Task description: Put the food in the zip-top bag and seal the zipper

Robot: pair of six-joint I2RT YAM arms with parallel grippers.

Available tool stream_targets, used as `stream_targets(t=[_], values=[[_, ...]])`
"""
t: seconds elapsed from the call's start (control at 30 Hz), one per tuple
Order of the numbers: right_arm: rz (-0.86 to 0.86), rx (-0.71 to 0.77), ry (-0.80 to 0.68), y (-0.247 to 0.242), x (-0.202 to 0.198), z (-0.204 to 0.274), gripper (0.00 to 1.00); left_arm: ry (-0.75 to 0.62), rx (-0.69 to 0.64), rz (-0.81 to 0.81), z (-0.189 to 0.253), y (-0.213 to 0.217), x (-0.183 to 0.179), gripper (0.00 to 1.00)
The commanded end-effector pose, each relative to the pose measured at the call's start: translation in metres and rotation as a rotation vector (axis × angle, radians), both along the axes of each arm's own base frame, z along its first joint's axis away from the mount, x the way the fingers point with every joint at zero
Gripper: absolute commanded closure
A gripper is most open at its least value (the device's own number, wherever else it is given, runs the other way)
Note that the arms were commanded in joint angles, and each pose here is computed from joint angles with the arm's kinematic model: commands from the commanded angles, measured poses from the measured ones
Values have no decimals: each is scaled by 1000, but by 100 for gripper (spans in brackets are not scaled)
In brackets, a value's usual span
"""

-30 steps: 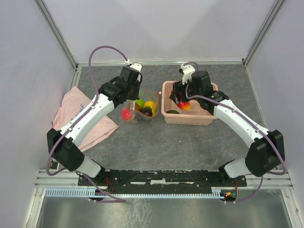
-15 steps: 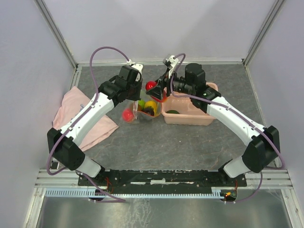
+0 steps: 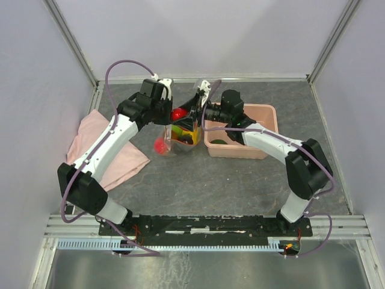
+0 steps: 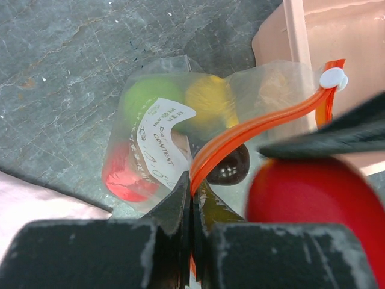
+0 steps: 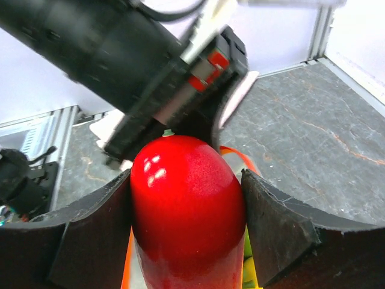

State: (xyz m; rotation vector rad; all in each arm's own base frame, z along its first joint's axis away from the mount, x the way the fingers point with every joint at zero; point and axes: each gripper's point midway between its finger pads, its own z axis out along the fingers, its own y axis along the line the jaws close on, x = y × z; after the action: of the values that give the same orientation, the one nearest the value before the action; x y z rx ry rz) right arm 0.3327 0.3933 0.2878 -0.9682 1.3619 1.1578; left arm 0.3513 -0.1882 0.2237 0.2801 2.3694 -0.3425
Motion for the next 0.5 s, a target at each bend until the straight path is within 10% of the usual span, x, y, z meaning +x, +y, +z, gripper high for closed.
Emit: stream_targets(t=[0.0, 0.47], values=[[29, 68, -127, 12, 7, -2, 67, -56, -84, -46, 28, -11, -3, 97], [-62, -159, -197, 2, 35, -73, 53, -49, -62, -18, 22, 0, -4, 97]])
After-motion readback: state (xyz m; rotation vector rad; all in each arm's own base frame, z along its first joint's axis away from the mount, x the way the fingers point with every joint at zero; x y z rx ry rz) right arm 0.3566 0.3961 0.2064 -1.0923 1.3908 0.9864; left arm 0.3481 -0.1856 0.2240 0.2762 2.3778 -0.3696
